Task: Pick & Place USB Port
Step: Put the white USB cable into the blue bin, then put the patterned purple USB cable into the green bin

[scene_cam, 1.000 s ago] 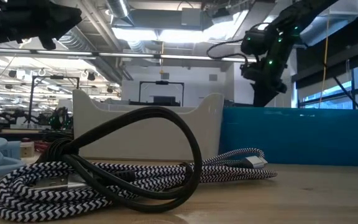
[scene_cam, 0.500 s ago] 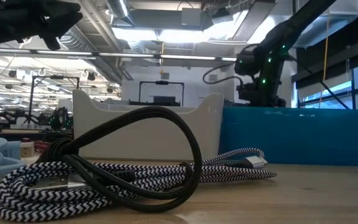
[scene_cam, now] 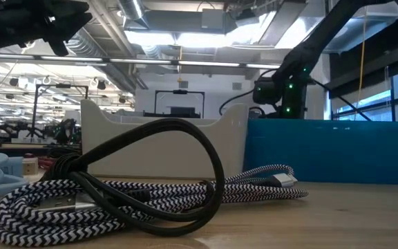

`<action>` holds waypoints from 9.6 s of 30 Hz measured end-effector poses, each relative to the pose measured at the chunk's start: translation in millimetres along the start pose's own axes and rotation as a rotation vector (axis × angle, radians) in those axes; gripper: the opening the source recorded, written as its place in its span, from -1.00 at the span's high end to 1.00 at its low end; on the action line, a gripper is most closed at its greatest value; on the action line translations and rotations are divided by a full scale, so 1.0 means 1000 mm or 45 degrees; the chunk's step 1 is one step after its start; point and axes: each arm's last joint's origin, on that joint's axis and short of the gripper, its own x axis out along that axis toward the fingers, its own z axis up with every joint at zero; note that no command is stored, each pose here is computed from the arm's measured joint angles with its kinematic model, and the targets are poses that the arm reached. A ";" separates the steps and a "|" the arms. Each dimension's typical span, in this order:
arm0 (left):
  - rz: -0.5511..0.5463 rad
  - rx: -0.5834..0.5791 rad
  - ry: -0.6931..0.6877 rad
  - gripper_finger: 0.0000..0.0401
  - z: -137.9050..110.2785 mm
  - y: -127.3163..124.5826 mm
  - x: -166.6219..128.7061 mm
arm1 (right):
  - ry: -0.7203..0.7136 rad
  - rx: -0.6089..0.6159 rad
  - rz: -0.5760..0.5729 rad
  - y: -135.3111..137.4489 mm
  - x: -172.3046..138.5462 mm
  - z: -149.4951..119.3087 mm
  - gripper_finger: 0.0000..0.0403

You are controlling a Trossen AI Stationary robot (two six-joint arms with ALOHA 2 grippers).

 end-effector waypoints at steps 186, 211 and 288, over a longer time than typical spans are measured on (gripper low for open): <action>-0.409 -0.247 0.375 0.34 -0.025 -0.026 0.010 | -0.930 -0.331 0.319 0.121 -0.208 -0.048 0.52; -0.308 0.081 0.566 0.34 -0.024 -0.029 0.071 | -0.857 -0.273 0.636 0.103 -0.160 0.019 0.52; -0.414 -0.113 0.573 0.34 -0.022 -0.034 0.070 | -0.276 -0.474 0.142 0.096 -0.079 0.124 0.95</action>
